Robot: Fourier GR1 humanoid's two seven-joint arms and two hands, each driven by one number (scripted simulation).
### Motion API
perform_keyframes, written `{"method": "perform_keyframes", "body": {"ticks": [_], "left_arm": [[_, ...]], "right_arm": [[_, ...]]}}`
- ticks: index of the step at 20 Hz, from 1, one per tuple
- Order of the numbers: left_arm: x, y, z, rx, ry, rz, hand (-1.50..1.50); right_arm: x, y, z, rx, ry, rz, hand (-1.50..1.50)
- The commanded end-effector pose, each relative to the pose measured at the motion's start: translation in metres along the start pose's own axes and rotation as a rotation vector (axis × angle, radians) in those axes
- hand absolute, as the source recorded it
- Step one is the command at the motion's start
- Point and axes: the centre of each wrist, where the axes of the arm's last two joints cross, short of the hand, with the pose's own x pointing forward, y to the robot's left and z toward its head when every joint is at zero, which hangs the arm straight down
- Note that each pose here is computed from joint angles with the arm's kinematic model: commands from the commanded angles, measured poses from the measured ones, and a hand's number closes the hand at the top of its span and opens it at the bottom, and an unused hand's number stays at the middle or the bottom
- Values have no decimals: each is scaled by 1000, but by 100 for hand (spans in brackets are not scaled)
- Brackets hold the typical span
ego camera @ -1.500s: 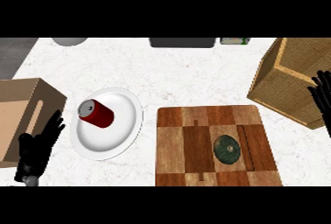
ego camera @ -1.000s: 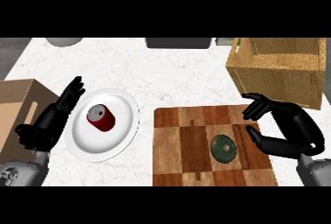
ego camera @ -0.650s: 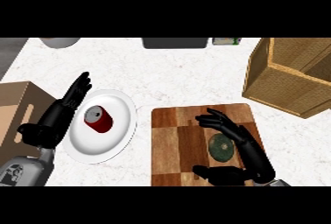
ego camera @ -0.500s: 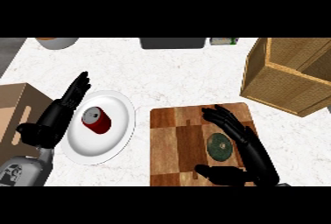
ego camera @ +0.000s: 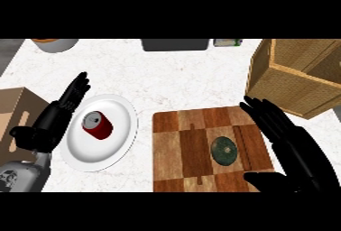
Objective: Pick the squash from the cutting board and place it in the basket
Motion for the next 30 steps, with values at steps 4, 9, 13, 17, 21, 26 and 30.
{"method": "perform_keyframes", "body": {"ticks": [4,9,13,17,21,26,30], "left_arm": [[-1,-7,3,-2,-14,9,0],[8,-12,9,-15,-13,11,0],[-1,-17,19,-26,-23,15,0],[10,4,-1,-20,-21,16,0],[18,-15,-14,-26,-15,17,0],[-4,-8,0,-26,-15,25,0],[8,4,-7,-26,-32,14,0]], "right_arm": [[38,-53,26,312,113,166,-150],[62,-79,42,350,168,109,-150],[58,-99,42,330,194,79,-150],[42,-110,40,314,180,89,-150],[32,-94,48,285,186,12,-150],[20,-44,40,255,174,-32,-150],[11,-11,7,239,166,-19,-150]]}}
